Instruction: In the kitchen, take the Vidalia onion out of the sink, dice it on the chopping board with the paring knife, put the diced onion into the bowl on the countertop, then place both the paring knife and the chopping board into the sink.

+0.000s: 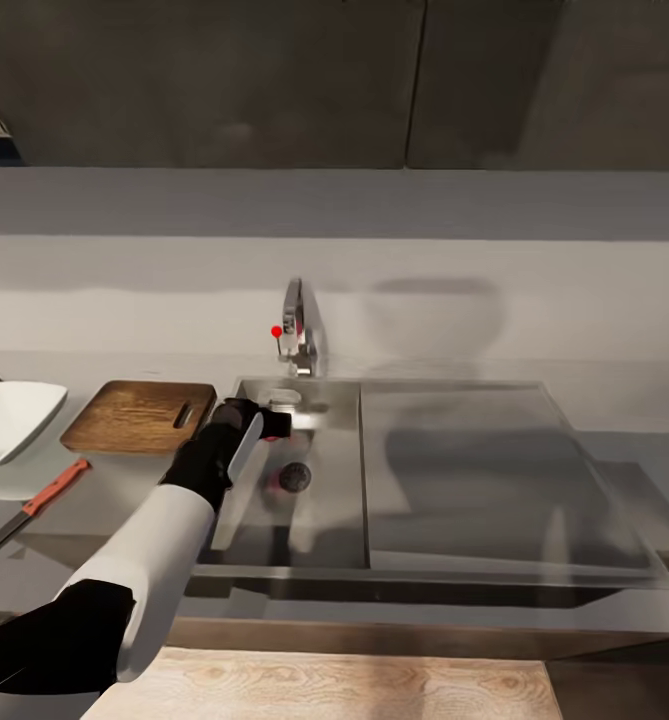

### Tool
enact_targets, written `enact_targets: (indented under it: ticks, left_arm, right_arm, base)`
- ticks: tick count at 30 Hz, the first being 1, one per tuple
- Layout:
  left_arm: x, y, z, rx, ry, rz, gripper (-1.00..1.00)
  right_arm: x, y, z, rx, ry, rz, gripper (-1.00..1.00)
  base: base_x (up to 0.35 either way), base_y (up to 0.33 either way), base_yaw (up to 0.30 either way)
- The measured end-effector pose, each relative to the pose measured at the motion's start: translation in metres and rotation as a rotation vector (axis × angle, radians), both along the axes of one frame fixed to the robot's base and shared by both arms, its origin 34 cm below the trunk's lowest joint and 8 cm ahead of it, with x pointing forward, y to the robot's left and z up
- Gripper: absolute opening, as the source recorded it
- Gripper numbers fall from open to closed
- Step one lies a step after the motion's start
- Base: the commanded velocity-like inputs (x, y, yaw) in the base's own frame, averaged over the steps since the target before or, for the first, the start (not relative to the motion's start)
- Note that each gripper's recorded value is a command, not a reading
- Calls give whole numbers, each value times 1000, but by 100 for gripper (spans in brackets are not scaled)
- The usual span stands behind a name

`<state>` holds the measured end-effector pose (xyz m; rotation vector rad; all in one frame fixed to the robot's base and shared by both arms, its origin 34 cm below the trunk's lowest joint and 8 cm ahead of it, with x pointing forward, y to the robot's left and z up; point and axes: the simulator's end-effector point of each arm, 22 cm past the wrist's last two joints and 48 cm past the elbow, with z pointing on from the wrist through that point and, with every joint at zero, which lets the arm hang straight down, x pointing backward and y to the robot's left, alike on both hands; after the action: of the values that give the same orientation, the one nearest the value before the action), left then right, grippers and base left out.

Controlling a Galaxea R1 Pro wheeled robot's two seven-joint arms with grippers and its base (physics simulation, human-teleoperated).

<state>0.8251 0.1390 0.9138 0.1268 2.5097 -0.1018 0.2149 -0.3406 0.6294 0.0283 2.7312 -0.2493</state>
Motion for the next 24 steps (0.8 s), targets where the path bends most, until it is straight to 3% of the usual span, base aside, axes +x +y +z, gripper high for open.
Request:
enact_targets:
  ticks: [6,16,24]
  left_arm:
    - [3,-1,47,-12,-51,-6,-100]
    - [-56,5,98,-52,-203,-5,-100]
    - [-62,5,123,-61,-258,-4,-100]
  right_arm:
    - [4,0,1,0,-10,0,100]
    - [9,0,3,0,-25,0,100]
    - [14,1,4,1,-38,0,100]
  base:
    - [0,0,0]
    - [0,7,0]
    - [0,246,0]
